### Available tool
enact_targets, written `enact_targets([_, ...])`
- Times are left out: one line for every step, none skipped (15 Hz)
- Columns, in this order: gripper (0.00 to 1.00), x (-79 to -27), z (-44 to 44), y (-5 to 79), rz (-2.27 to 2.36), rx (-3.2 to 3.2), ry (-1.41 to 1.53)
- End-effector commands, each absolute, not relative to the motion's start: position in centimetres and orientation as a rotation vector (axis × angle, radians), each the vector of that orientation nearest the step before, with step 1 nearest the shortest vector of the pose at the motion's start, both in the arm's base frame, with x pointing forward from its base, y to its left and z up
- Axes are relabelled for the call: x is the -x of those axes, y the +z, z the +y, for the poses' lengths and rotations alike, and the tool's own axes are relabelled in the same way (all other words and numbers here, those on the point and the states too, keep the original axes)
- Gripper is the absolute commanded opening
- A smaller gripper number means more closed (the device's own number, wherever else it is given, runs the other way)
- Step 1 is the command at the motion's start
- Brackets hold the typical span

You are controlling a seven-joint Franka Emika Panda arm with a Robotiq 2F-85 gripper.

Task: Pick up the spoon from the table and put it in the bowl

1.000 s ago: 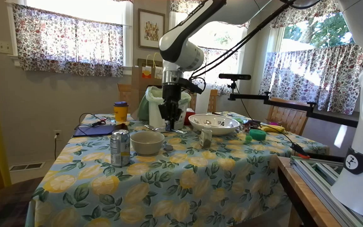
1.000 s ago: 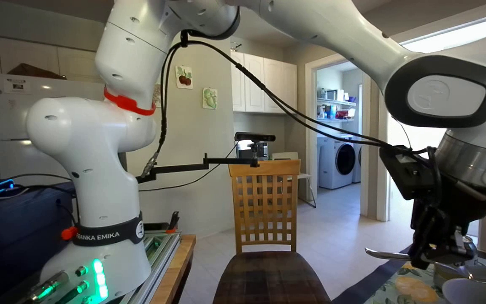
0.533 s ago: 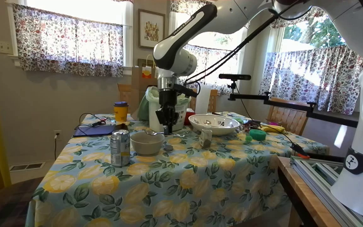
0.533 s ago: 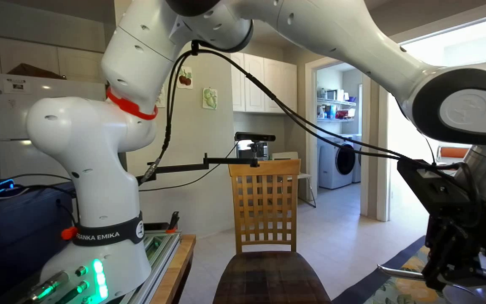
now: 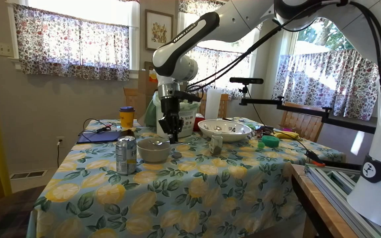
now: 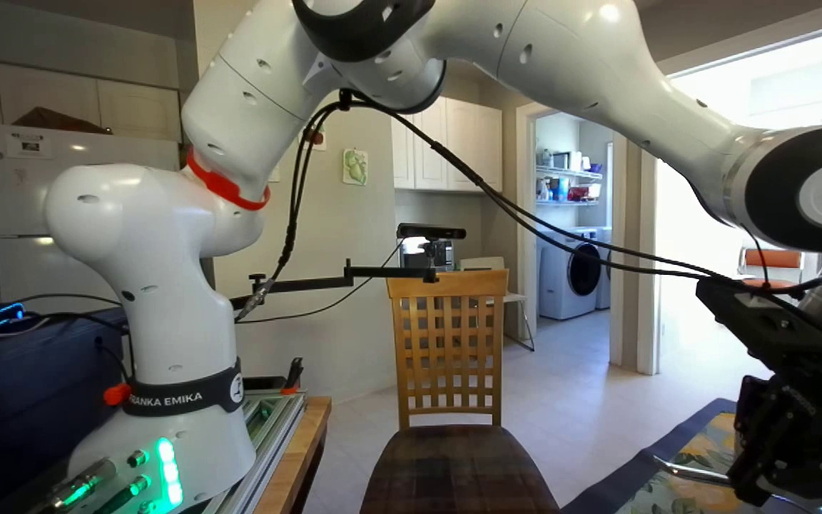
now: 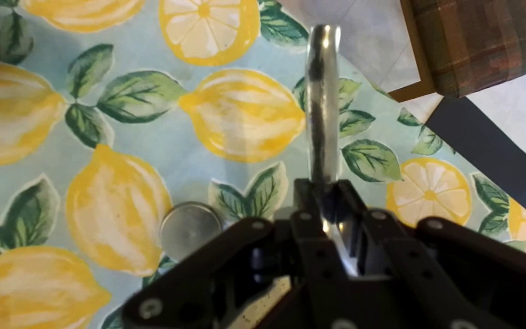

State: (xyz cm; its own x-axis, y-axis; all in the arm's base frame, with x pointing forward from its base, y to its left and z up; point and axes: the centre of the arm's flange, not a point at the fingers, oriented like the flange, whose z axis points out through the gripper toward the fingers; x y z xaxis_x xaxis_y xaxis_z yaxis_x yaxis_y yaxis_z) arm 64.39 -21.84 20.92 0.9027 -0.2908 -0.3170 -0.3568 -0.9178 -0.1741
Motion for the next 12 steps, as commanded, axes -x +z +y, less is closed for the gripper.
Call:
enact_targets([0.04,-67.3,-22.6,20.5,0.519,2.867,0.497])
enact_targets([0.04,-67.4,-22.7,20.3,0.523,2.872,0.506])
enact_targets([0.04,-67.6,-22.8,20.2,0.527,2.875,0.519])
enact_targets([0.04,-67.7,-22.8,20.0,0.531,2.879,0.534])
enact_targets([0.04,-67.8,-22.9,19.8,0.536,2.883,0.541])
enact_targets([0.04,-67.9,-22.9,19.6,0.539,2.884,0.554])
enact_targets([0.04,-68.0,-23.0,19.4,0.542,2.889,0.565])
enact_targets([0.04,-68.1,-23.0,19.3,0.544,2.89,0.573])
enact_targets([0.04,-68.1,-23.1,19.2,0.55,2.894,0.58])
enact_targets([0.04,-68.1,-23.2,19.2,0.555,2.892,0.59])
enact_targets([0.04,-68.1,-23.2,19.1,0.56,2.895,0.596])
enact_targets([0.04,-68.2,-23.3,19.0,0.564,2.896,0.603])
